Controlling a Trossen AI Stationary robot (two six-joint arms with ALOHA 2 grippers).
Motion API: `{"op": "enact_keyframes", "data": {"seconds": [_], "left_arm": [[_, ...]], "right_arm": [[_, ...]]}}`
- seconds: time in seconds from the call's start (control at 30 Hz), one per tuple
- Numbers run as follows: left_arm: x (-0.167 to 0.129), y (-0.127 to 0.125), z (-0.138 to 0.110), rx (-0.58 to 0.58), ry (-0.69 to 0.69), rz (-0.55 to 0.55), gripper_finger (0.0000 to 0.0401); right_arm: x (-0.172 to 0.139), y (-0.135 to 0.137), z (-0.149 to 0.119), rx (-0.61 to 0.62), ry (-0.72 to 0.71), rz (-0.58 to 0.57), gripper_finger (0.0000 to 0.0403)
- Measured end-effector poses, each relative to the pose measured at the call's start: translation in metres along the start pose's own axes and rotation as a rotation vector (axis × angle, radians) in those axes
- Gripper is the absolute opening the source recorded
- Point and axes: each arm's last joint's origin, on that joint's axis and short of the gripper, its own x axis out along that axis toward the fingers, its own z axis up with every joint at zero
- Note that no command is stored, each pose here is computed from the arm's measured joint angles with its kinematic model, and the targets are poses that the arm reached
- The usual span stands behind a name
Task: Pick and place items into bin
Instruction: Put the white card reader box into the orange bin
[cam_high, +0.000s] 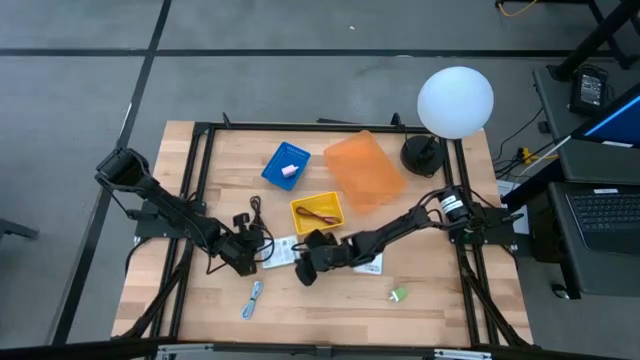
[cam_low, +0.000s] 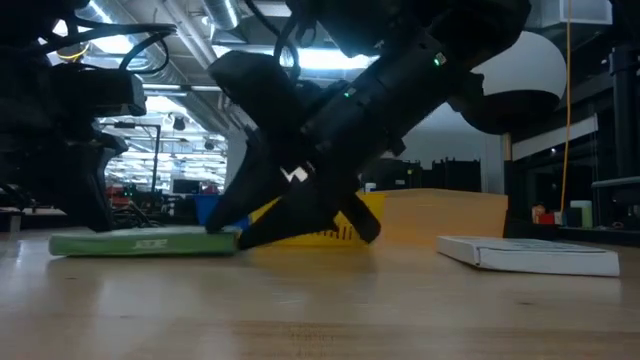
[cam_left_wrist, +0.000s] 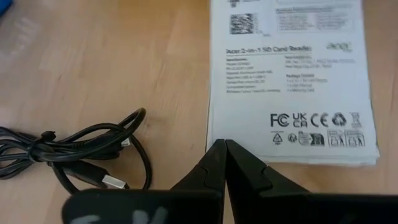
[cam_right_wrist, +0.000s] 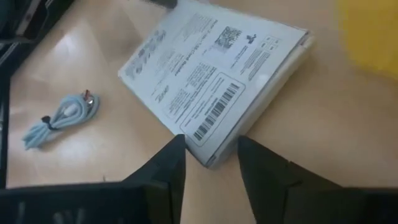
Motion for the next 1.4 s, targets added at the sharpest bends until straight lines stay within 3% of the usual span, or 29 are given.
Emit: {"op": "enact_keyframes", "data": {"seconds": [0.33,0.63,0.97,1.4], "left_arm": [[0.0,0.0,0.0,-0.009,-0.002,-0.005,0.0003],[0.0,-0.001,0.001,-0.032,-0.003,-0.015,0.0003],[0.0,-0.002,0.002,-0.043,-0.02,-0.016,0.0003],[0.001,-0.001,0.003,-0.065,-0.055,0.004,0.0003]], "right_arm": [[-0.01,0.005,0.007,-0.069,-0.014,-0.007,0.0126],[-0.012,0.005,0.008,-0.027,-0.007,-0.029,0.0126],[-0.013,0.016,0.011,-0.056,-0.046,0.085,0.0126],[-0.014,0.019,0.014,-0.03,-0.071,0.117,0.0126]]}}
